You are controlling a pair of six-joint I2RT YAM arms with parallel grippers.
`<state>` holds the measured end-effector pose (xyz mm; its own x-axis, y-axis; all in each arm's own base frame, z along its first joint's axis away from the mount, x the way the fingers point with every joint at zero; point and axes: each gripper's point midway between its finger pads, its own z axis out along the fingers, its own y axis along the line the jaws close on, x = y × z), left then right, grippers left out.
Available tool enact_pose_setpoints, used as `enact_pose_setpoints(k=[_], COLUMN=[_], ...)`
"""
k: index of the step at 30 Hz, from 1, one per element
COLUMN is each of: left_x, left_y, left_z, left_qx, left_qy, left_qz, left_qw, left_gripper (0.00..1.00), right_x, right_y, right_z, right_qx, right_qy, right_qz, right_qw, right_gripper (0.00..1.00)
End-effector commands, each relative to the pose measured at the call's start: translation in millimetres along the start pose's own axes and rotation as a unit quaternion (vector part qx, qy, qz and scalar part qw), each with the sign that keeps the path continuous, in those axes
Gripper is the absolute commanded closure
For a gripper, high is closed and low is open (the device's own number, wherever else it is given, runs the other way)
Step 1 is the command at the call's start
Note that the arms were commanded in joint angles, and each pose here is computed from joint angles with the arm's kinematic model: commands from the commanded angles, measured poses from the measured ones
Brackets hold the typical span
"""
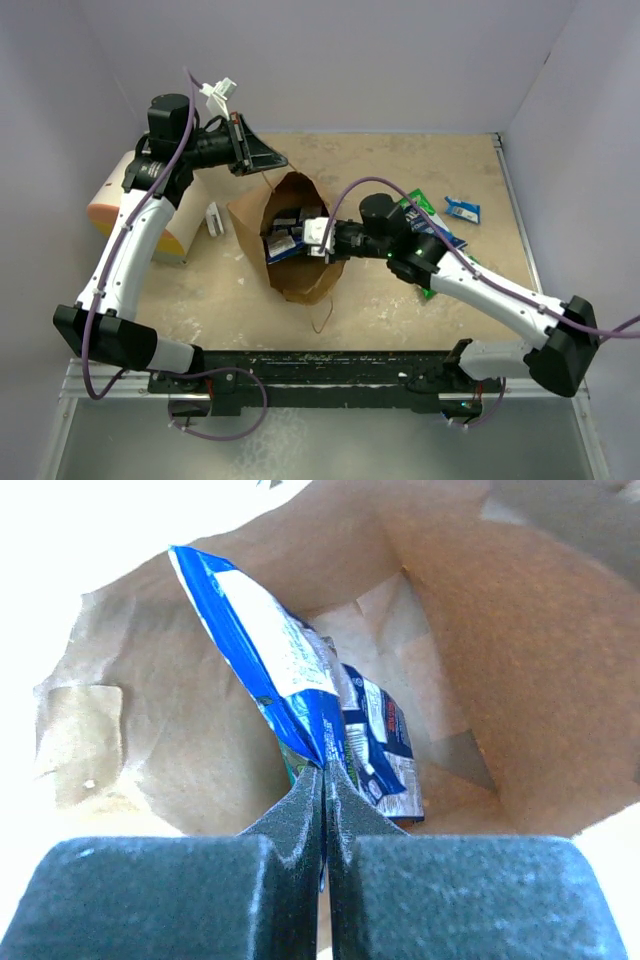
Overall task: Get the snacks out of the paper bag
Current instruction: Take out the snack from the paper bag.
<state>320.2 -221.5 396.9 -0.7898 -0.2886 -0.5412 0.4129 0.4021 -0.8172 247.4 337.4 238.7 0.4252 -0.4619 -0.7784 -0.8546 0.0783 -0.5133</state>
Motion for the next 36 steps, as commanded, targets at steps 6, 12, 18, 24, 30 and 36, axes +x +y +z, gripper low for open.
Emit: enact_pose_setpoints(k=[6,12,18,24,30,36], left_x=[-13.4,-12.6,-12.4,-11.9,-11.8,-10.5], left_y=[-13.7,-8.8,-7.5,-5.7,-7.4,-9.0], left_z=[0.2,2.7,3.5,3.1,1.5,-2.4], left_qx=[0.02,0.018,0.017,0.013,0.014,0.012], left_qy=[-0.015,-0.013,-0.012,-0.012,-0.013,-0.016], left_qz=[0.03,0.025,0.024,0.024,0.025,0.028], left_qw=[0.999,0.999,1.0,1.0,0.999,0.999], left_gripper=[1.0,1.0,1.0,1.0,1.0,1.0], right_x=[-89.2,-133.6,-165.5,-186.8,-185.2,-137.5], right_y=[-31.3,-33.9,-52.8,-84.4,-120.9,-161.0], right_z=[-79.9,-122.9,-164.8,-207.8,-233.9,-246.8], right_qx=[0.056,0.059,0.104,0.192,0.293,0.435], right_qy=[-0.071,-0.118,-0.146,-0.166,-0.157,-0.091], right_qz=[0.094,0.144,0.171,0.198,0.226,0.291], right_qw=[0.991,0.981,0.969,0.947,0.916,0.847], right_gripper=[1.0,1.0,1.0,1.0,1.0,1.0])
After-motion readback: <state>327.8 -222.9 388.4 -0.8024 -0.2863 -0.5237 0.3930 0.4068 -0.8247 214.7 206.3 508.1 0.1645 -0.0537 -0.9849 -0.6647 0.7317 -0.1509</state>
